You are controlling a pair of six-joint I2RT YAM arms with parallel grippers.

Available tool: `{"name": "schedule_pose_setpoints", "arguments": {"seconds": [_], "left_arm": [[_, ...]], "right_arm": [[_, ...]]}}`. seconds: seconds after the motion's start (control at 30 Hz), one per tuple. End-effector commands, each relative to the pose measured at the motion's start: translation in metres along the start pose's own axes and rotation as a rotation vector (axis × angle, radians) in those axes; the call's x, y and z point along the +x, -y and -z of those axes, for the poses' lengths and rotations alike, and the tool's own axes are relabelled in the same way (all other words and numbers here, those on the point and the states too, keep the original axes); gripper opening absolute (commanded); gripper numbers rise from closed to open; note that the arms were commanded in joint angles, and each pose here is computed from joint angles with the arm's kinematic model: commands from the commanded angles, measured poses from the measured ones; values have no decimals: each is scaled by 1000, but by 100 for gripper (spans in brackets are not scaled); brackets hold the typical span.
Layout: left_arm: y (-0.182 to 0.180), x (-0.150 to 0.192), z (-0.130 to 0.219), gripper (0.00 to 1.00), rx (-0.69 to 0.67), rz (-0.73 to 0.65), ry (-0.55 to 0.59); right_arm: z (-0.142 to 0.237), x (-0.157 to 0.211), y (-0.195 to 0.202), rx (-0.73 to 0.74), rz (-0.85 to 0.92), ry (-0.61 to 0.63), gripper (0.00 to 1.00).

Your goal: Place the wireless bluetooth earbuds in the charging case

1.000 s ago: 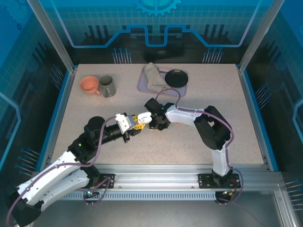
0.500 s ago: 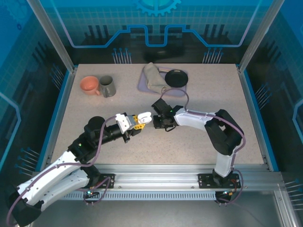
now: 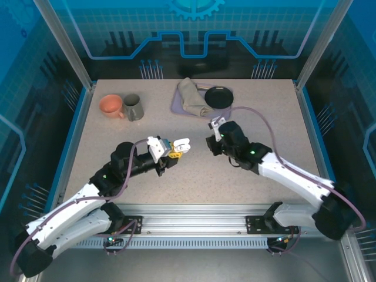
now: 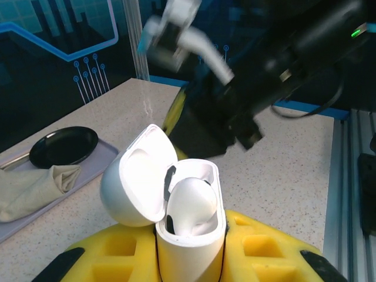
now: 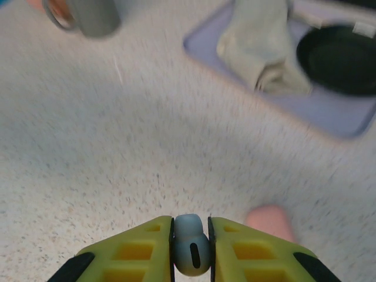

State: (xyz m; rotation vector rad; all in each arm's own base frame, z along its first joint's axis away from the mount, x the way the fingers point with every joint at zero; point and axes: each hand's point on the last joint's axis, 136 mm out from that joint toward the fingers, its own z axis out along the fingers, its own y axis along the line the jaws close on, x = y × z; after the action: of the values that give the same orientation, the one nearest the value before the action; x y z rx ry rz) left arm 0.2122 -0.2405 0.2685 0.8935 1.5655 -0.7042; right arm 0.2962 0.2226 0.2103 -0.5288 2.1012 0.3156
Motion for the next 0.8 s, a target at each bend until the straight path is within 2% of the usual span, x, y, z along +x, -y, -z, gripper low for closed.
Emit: {"name": "schedule_pose_setpoints", "arguments": {"seconds": [0.0, 0.17, 0.3, 0.53, 0.77], "left_arm": [[-1, -19, -2, 0, 0, 34, 44], [-3, -24, -12, 0, 12, 61, 38], [-2, -29, -17, 0, 27, 65, 60], [-1, -45, -22, 0, 46, 52, 100], [0, -62, -24, 0, 71, 48, 120]], "right_arm": [[31, -25, 8, 24, 187, 137, 21], [82, -67, -1, -17, 322, 294, 21], [108, -87, -13, -50, 411, 370, 21], [138, -109, -39, -129, 572, 435, 21], [145, -115, -63, -171, 729, 447, 21]]}}
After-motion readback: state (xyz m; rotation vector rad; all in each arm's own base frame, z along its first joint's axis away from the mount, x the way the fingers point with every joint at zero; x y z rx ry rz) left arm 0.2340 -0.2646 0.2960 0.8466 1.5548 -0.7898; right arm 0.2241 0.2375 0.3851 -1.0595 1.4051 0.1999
